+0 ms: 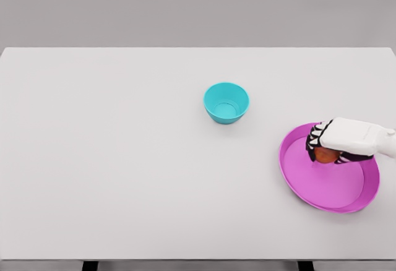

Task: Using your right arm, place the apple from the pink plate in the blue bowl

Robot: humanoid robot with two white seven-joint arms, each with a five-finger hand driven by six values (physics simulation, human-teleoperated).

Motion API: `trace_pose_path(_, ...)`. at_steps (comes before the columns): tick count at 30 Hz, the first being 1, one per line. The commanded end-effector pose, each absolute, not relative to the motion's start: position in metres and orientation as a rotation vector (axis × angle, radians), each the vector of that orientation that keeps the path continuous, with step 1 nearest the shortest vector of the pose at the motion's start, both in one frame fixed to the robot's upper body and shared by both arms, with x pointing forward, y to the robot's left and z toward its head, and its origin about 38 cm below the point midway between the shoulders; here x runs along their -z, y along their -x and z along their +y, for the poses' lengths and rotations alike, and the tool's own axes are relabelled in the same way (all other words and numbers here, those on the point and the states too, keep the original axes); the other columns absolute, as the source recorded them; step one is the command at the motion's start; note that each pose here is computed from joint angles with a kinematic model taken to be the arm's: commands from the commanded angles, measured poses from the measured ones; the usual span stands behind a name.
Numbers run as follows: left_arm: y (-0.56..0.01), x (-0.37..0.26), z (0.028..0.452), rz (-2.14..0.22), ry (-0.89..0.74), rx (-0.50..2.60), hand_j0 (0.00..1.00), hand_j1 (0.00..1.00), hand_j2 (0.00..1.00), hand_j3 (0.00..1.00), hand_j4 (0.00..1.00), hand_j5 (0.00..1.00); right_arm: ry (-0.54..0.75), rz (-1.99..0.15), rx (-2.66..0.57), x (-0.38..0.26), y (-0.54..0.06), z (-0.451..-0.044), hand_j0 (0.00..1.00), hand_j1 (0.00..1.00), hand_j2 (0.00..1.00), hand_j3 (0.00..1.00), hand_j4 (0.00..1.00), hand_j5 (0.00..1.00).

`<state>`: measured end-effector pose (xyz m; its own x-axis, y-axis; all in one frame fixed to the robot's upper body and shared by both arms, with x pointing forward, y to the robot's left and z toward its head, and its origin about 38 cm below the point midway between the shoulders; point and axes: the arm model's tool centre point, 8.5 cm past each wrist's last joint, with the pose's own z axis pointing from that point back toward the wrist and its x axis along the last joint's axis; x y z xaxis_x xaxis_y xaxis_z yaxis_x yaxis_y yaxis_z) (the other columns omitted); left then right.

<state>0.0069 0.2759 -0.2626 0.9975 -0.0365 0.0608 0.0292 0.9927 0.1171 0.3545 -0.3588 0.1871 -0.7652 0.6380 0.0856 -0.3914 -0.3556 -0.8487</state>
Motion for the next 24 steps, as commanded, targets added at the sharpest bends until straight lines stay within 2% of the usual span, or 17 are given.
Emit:
trace_pose_path(1, -0.007, 0.263, 0.276, -0.063, -0.116, 0.033, 1.0, 1.0, 1.0, 1.0, 1.0, 1.0, 0.342, -1.243, -2.13, -0.187, -0.355, -0.359, 0.4, 0.4, 0.4, 0.4, 0.4, 0.4)
trace_pose_path(9, -0.007, 0.263, 0.276, -0.063, -0.116, 0.033, 1.0, 1.0, 1.0, 1.0, 1.0, 1.0, 0.42, -1.316, -2.115, -0.208, -0.377, -0.351, 0.4, 0.4, 0.4, 0.4, 0.4, 0.4)
trace_pose_path(24, -0.007, 0.263, 0.276, -0.063, -0.116, 0.033, 1.0, 1.0, 1.0, 1.0, 1.0, 1.0, 0.475, -1.39, -2.023, -0.216, -0.426, -0.333, 0.4, 0.4, 0.4, 0.4, 0.4, 0.4)
